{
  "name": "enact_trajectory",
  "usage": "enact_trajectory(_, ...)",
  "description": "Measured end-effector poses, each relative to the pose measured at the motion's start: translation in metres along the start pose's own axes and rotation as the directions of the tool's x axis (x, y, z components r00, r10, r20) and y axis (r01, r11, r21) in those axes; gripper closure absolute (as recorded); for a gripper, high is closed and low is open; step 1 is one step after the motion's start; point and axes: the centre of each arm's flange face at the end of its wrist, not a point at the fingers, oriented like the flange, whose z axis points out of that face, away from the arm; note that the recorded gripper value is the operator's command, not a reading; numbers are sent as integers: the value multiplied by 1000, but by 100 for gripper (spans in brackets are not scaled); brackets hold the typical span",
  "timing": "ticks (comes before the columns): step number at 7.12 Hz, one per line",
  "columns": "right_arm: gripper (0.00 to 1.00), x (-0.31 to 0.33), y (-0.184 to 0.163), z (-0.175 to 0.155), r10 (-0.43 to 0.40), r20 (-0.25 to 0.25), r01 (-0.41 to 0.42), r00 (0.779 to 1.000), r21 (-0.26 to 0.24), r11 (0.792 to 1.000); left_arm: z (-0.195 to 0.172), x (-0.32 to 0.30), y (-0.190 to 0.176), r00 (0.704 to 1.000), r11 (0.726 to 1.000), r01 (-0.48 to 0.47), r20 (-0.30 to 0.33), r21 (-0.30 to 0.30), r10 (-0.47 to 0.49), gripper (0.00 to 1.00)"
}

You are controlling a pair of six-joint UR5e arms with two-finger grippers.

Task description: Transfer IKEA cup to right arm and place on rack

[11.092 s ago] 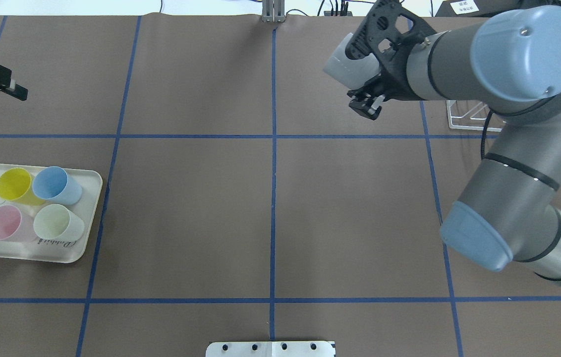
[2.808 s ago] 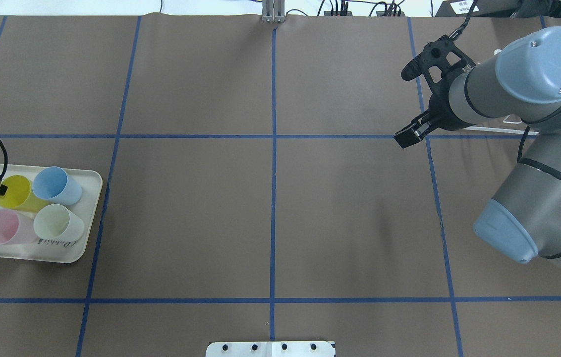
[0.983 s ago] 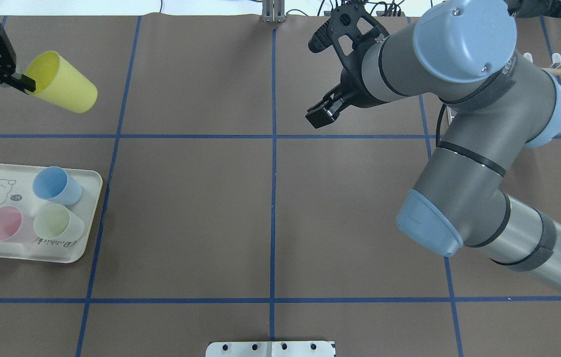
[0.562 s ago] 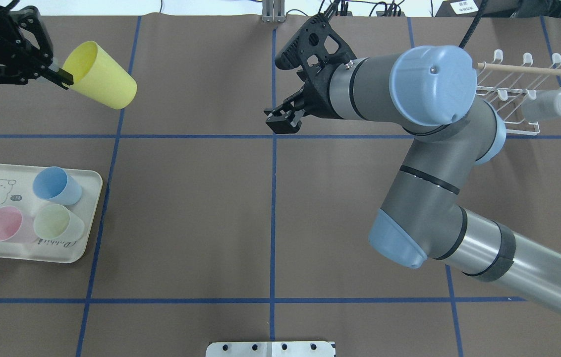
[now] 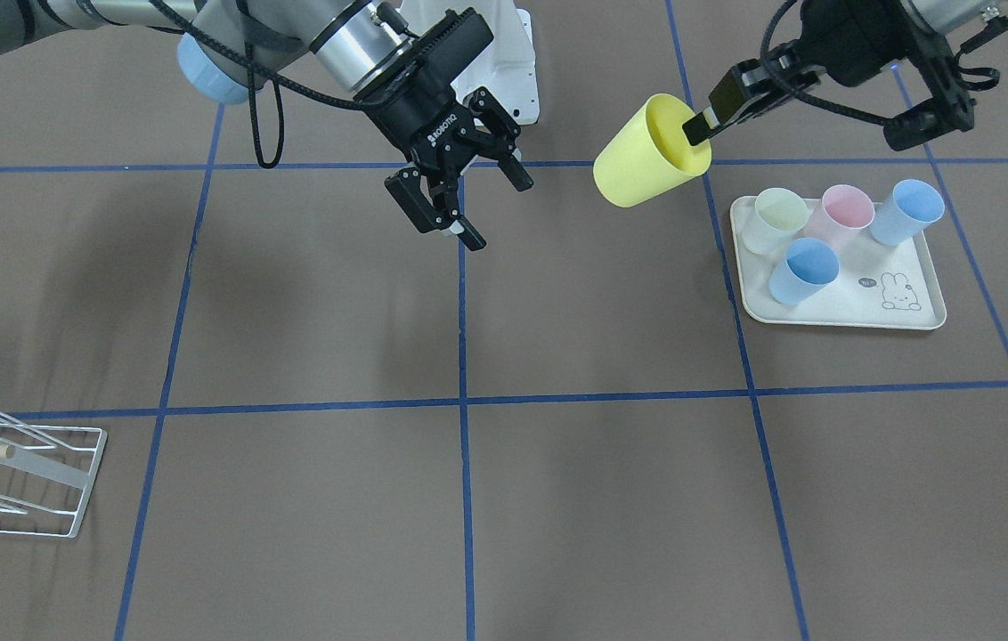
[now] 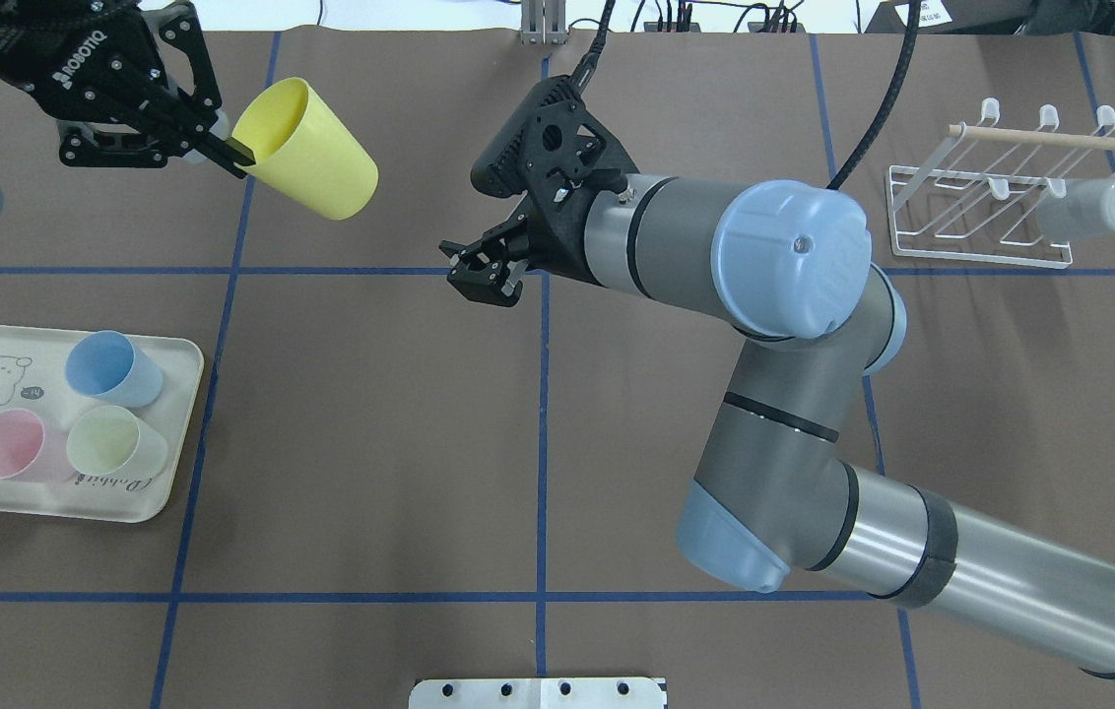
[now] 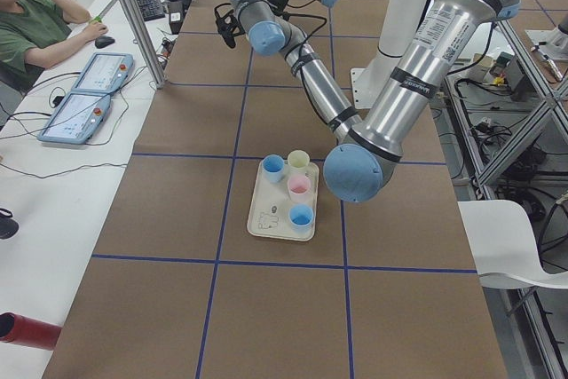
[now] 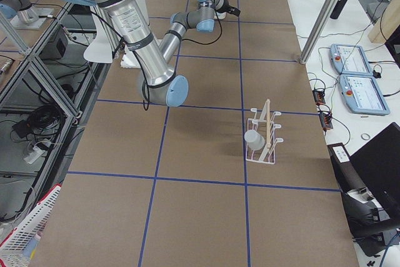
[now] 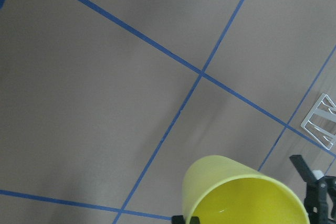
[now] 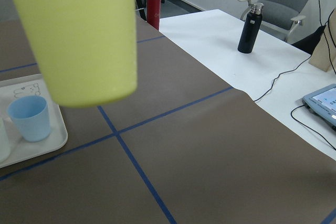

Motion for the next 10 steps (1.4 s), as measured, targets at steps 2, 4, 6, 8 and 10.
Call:
enact_trajectory(2,1,-19,-1,1,-11,-16,12,1000,68,998,8,19,2,1000,1000,27,-1,-5,-27,100)
enact_trajectory(4,1,-26,-8,-1,-10,-11,11,1000,100,995,18,24,7,1000,1000,22,5,-17,-22,100)
enact_trajectory(6,1,-28,-14,-2,-9,-11,10,1000,113,994,29,24,13,1000,999,14,15,-36,-14,100)
enact_trajectory(8,1,-27,-16,-2,-8,-24,11,1000,119,993,38,24,18,1000,999,8,23,-52,-7,100)
enact_trajectory(10,1,-27,-16,-2,-9,-28,13,1000,121,993,41,26,22,1000,998,1,23,-59,0,100)
